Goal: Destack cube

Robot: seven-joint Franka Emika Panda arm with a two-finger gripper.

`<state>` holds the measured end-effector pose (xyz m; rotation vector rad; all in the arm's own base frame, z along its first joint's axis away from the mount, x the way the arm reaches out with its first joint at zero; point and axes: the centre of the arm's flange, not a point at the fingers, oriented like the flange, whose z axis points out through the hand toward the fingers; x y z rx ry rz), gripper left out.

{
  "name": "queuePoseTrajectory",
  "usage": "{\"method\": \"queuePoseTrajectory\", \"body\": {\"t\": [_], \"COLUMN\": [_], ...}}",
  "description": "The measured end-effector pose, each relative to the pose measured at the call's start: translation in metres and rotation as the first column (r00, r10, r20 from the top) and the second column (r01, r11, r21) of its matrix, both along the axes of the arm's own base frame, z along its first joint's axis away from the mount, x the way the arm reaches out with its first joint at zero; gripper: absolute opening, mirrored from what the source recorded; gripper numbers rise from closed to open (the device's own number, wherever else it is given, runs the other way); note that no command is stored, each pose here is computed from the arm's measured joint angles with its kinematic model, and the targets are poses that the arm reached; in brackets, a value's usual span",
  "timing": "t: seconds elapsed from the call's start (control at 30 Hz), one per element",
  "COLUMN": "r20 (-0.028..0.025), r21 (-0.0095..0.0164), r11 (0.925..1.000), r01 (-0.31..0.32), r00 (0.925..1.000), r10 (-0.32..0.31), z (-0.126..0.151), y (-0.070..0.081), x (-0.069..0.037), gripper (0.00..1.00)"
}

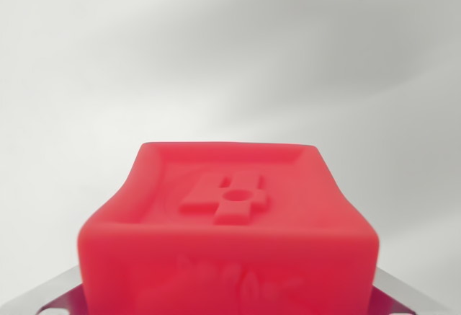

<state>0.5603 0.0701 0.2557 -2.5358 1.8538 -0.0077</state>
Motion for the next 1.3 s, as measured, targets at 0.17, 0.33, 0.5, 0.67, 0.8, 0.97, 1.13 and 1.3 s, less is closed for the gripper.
{"method": "queuePoseTrajectory", "body": {"t": [0.17, 0.33, 0.5, 0.67, 0.8, 0.97, 1.13, 1.3], "r20": [0.0002, 0.0005, 0.0005, -0.0007, 0.0004, 0.0001, -0.0004, -0.0058], "r21": [-0.0003, -0.0003, 0.0001, 0.0002, 0.0002, -0.0005, -0.0005, -0.0030], "r11": [0.9993, 0.9973, 0.9937, 0.9891, 0.9843, 0.9774, 0.9722, 0.9713], "r01": [0.038, 0.073, 0.112, 0.148, 0.177, 0.211, 0.234, 0.238], "r00": [0.9993, 0.9973, 0.9937, 0.9891, 0.9843, 0.9774, 0.9722, 0.9712], "r10": [-0.038, -0.073, -0.112, -0.148, -0.177, -0.211, -0.234, -0.238], "z": [-0.002, -0.003, -0.004, -0.005, -0.005, -0.007, -0.009, -0.025], "y": [-0.006, -0.011, -0.017, -0.022, -0.027, -0.032, -0.036, -0.037], "x": [0.005, 0.009, 0.013, 0.017, 0.021, 0.025, 0.028, 0.028], "gripper": [0.00, 0.00, 0.00, 0.00, 0.00, 0.00, 0.00, 0.00]}}
